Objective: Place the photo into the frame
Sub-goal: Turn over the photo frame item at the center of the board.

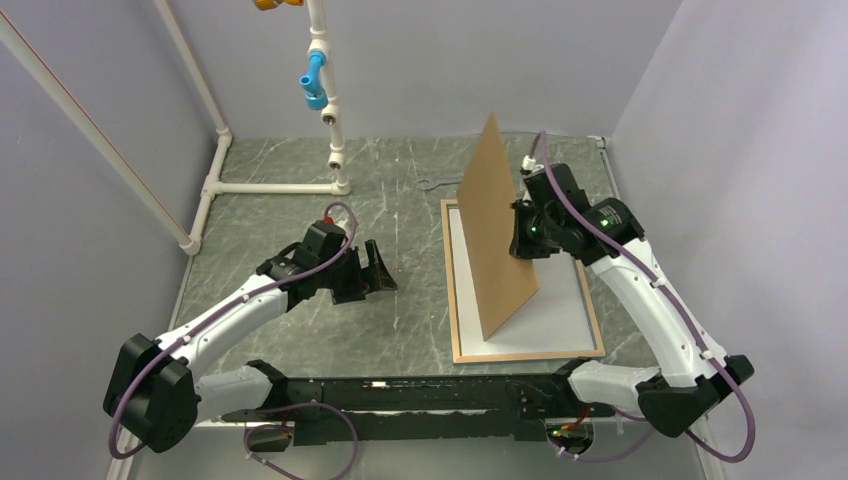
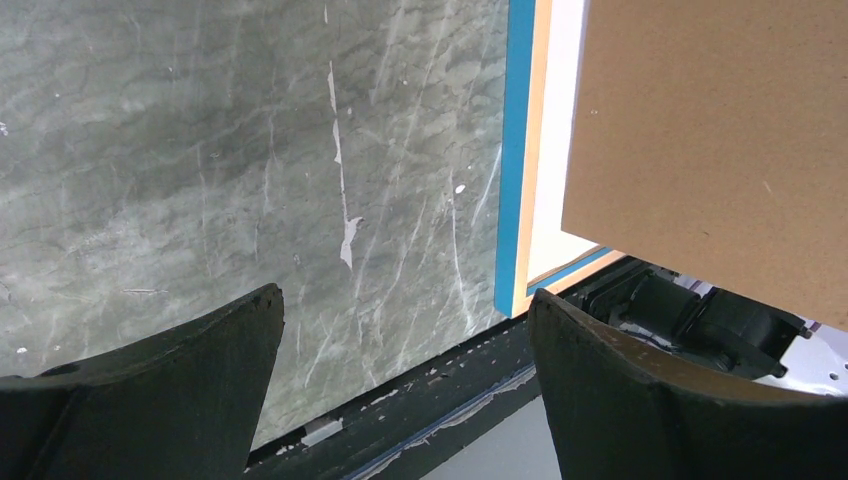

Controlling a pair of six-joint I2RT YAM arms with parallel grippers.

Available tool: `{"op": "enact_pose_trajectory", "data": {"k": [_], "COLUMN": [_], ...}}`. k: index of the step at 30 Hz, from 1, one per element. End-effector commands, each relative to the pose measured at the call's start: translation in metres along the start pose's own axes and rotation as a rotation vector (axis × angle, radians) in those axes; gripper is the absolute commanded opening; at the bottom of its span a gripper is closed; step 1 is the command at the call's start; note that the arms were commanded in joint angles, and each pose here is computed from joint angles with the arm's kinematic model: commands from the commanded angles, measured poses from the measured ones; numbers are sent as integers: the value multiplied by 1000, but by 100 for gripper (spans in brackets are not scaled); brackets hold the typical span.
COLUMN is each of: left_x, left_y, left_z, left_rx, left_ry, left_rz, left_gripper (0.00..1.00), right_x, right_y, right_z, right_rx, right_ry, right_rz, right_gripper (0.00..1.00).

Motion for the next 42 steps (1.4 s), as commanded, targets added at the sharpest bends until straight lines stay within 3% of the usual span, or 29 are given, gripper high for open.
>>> {"op": "enact_pose_trajectory", "data": {"k": [1, 7, 13, 18, 23, 32, 42], "left_x": [-5, -12, -22, -37, -49, -55, -49], "left_y": [-21, -27, -42, -56, -69, -75, -75], "left_z": [8, 9, 8, 8, 8, 6, 2], "left_rx": [12, 27, 30, 34, 49, 74, 43], "left_ry": [-26, -59, -95, -140, -164, -165, -167], "left_rz": [-79, -136, -302, -465, -616, -665, -808], "left_gripper": [95, 95, 97, 98, 99, 99, 99], "right_x": [2, 12, 7, 2, -3, -10, -16], "right_y": [18, 45, 64, 75, 84, 95, 100], "right_z": [13, 8, 10, 11, 12, 13, 14], "right_rx": [-31, -73, -76, -66, -48, -41, -45], "right_ry": [-66, -44, -77, -96, -111, -139, -171], "right_rz": [-37, -5, 123, 241, 341, 476, 561], "right_gripper": [0, 12, 64, 83, 92, 99, 100]}}
Point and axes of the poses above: each gripper's point midway between its finger pads, its own x axis out along the fingers, its own y axis along the line the jaws close on, z = x × y, the point moved 8 cm from there along -x, back along the fingers, and after that the axes turned 8 degrees about -x, right-handed, at the moved point
